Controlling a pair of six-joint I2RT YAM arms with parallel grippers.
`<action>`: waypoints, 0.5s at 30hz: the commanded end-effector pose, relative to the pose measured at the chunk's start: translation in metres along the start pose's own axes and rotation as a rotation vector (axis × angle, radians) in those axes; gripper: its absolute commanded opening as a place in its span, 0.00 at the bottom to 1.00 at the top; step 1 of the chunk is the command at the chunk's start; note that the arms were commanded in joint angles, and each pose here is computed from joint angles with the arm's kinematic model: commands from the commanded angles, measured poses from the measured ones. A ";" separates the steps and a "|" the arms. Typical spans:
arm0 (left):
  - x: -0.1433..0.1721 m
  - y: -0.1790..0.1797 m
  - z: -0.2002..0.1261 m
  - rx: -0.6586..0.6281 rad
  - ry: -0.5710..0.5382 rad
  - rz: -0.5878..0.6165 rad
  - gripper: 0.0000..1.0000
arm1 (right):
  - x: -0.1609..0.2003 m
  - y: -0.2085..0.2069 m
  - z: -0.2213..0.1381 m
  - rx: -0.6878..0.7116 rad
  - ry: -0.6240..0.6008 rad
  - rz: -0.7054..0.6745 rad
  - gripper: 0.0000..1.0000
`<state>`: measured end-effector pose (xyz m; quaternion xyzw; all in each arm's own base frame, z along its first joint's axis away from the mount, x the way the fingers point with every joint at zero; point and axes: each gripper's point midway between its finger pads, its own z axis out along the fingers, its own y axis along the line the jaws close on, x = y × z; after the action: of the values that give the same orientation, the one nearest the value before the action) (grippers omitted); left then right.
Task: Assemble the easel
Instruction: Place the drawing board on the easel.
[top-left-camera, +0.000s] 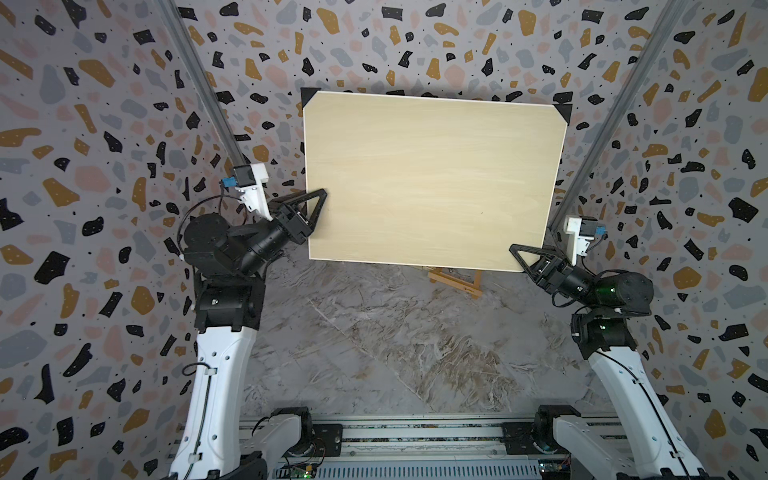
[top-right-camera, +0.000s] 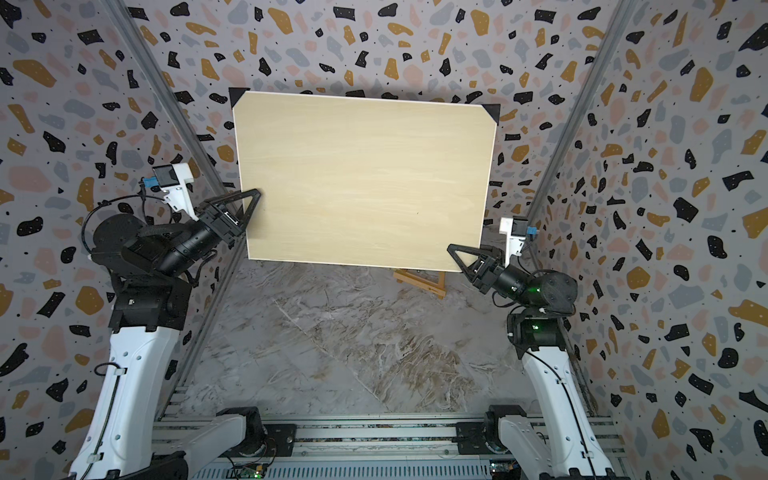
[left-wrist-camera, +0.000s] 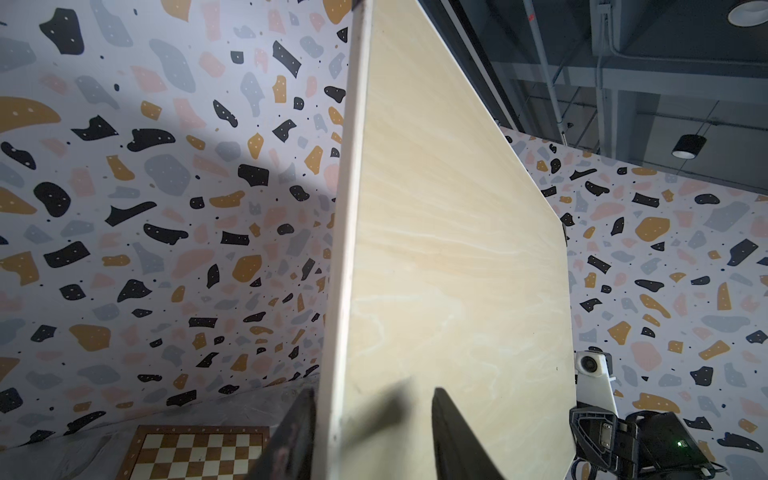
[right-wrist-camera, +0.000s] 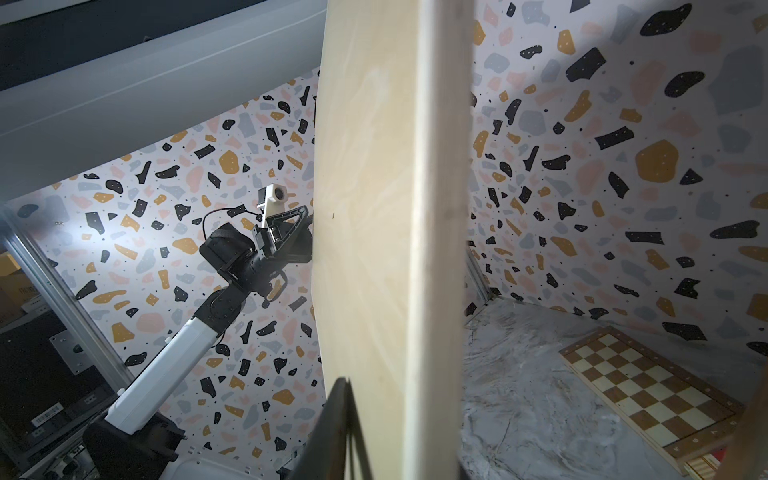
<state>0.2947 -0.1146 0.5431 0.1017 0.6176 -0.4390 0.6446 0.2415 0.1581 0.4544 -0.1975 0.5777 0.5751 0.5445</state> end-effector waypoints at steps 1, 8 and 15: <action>0.048 -0.173 -0.059 0.716 0.372 0.020 0.42 | 0.010 0.041 0.019 -0.185 0.097 -0.129 0.00; 0.043 -0.193 -0.073 0.799 0.397 0.063 0.42 | 0.008 0.035 0.021 -0.179 0.134 -0.059 0.00; 0.052 -0.192 -0.077 0.833 0.448 0.072 0.41 | 0.012 0.046 0.006 -0.198 0.153 -0.037 0.00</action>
<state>0.2803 -0.1209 0.5644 0.1187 0.6123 -0.4271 0.6546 0.2425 0.1554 0.4647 -0.1842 0.5823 0.6054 0.5104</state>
